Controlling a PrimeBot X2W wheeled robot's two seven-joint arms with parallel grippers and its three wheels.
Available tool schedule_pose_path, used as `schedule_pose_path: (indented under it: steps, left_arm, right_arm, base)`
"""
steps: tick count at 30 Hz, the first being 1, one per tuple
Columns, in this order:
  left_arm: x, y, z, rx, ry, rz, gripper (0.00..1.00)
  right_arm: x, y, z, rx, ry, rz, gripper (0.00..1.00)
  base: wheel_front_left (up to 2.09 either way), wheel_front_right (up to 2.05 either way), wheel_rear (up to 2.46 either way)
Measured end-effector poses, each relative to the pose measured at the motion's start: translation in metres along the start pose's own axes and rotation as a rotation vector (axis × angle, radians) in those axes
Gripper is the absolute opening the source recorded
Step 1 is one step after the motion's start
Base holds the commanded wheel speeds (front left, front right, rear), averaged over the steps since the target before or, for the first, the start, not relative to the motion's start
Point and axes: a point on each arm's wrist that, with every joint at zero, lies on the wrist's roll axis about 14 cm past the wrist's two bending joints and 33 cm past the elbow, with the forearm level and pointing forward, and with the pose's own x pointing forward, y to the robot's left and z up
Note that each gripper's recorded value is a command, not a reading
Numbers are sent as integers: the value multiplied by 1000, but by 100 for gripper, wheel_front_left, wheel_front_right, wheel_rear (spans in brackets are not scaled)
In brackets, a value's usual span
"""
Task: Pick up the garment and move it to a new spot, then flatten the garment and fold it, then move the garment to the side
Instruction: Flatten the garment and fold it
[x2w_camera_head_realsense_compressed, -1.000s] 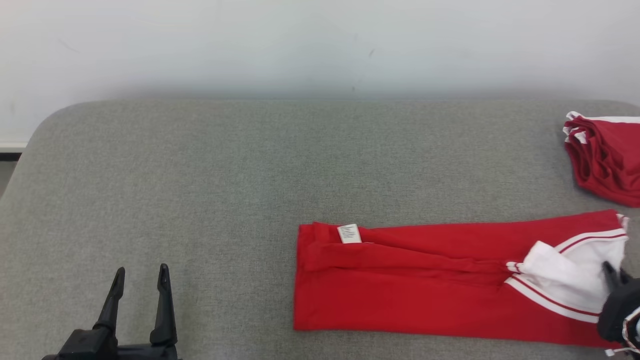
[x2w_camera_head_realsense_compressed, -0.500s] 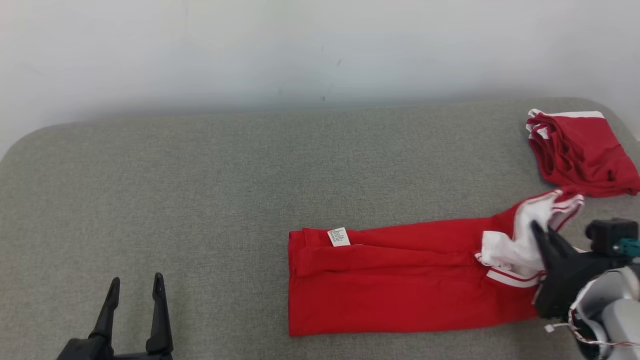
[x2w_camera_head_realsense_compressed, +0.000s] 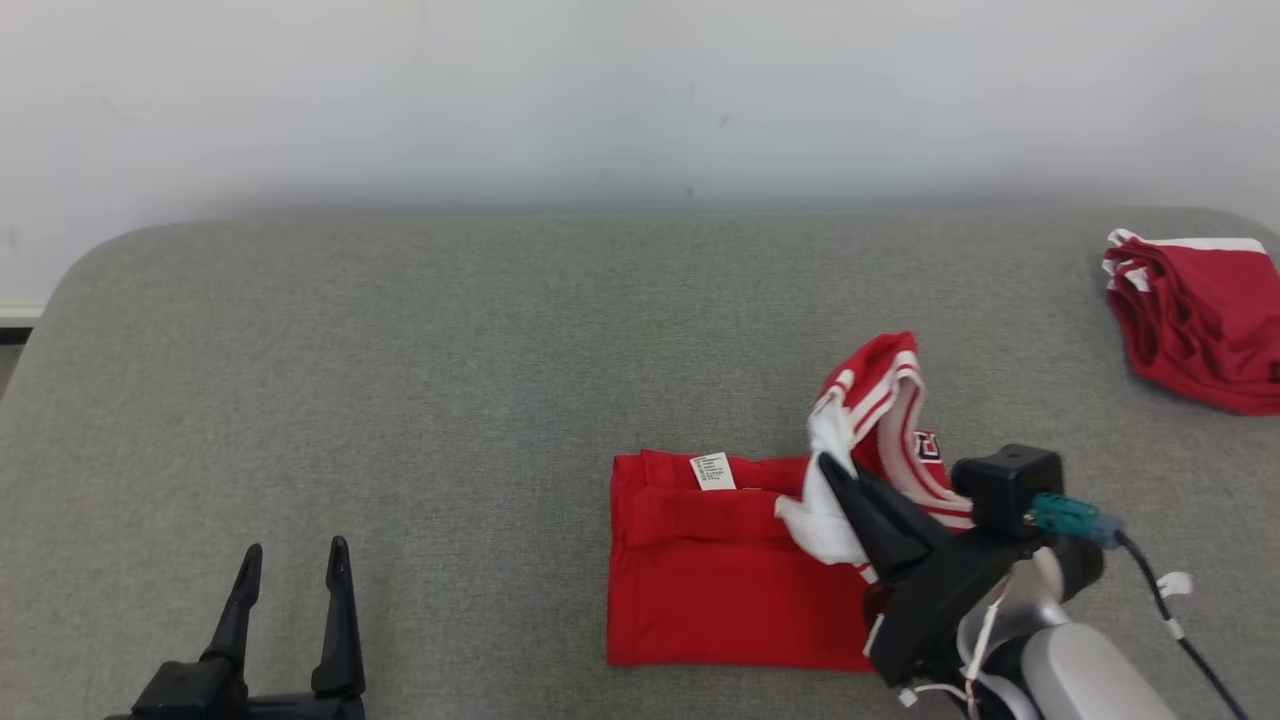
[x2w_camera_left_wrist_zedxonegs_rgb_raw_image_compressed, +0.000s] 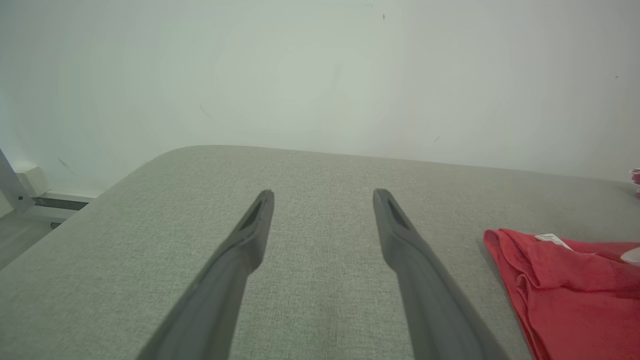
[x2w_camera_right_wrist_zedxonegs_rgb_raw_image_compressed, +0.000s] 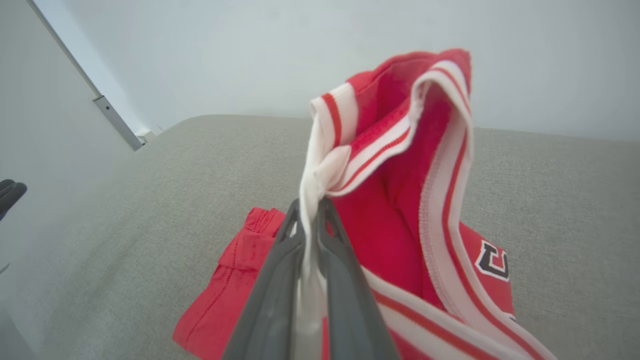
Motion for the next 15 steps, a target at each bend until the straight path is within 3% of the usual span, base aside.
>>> schedule_pose_path:
  steps: [7, 15]
  left_arm:
    - [-3, 6, 1, 0, 0, 18, 100]
    - [-8, 13, -2, 0, 12, 43, 100]
  right_arm:
    - [26, 45, -11, 34, 25, 109, 0]
    - [50, 67, -37, 44, 89, 162, 0]
  base:
    - [0, 0, 0]
    - [0, 0, 0]
